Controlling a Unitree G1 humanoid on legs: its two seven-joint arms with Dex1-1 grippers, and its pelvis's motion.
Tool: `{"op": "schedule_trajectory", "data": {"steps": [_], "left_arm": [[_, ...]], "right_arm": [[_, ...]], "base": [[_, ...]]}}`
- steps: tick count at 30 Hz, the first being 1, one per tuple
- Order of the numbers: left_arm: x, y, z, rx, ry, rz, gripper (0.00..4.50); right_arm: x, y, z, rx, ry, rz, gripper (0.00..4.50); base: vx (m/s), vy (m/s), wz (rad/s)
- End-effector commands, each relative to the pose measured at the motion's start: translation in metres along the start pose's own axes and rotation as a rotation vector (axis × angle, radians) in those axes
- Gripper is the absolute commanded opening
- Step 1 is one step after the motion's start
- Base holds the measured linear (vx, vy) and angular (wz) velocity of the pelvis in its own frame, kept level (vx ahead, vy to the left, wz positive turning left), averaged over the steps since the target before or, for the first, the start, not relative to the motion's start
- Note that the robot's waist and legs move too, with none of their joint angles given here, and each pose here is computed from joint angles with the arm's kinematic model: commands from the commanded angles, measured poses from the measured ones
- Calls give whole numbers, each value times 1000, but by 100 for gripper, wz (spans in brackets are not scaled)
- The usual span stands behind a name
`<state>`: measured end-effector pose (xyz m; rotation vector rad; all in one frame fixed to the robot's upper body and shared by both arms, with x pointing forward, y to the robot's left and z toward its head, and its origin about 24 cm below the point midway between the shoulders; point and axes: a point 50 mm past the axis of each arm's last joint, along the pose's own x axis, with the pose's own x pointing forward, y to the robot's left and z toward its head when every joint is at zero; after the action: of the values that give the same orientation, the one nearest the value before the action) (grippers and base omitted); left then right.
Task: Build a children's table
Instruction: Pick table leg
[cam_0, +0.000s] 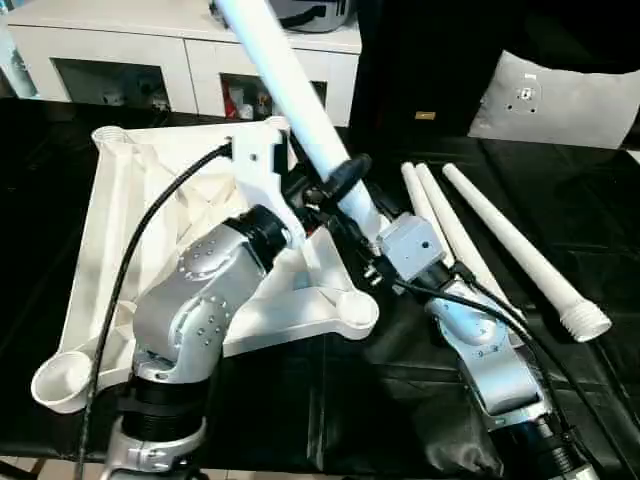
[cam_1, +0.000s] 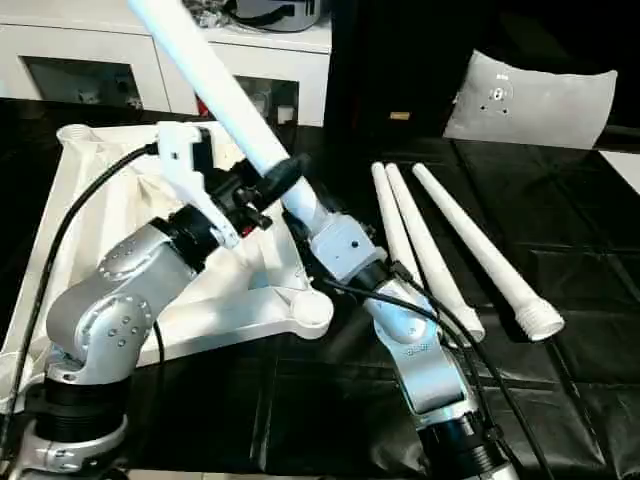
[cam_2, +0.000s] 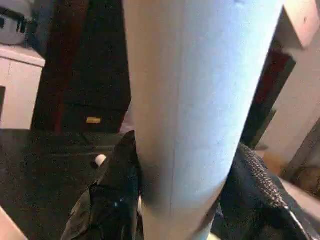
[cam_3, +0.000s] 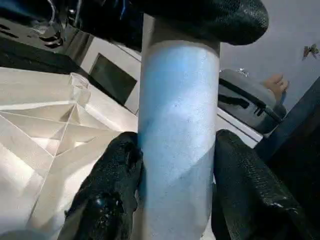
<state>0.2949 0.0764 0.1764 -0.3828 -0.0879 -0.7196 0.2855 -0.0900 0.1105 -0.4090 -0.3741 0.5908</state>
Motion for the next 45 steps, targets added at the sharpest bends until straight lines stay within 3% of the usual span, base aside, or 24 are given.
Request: {"op": "schedule_trajectory", "data": {"steps": [1,5,8,19,22,30,33,38,40,45], "left_arm": [[4,-11,2,-89,-30,-50,187],[6,-5,4,-234,-56,-15,186],[7,-1,6,-265,-71,14,186],[11,2,9,-246,-49,62,186],[12,3,8,-184,-27,80,186],[11,9,9,-145,-14,110,186],[11,12,10,-129,-14,126,186],[9,18,10,-90,-3,153,186],[8,23,11,-49,11,169,186],[6,31,14,9,32,189,185]], "right_arm": [[2,3,4,-14,-16,28,186],[3,3,4,-10,-13,29,185],[4,3,4,-9,-11,29,185],[5,1,3,11,9,18,185],[6,0,3,11,14,23,185],[6,3,1,42,35,41,185],[5,3,1,47,40,40,255],[3,1,0,49,46,41,289],[1,3,1,116,48,70,308],[-3,4,2,153,58,104,352]], "base": [[0,0,0],[0,0,0],[0,0,0],[0,0,0],[0,0,0],[0,0,0],[0,0,0],[0,0,0],[0,0,0],[0,0,0]]}}
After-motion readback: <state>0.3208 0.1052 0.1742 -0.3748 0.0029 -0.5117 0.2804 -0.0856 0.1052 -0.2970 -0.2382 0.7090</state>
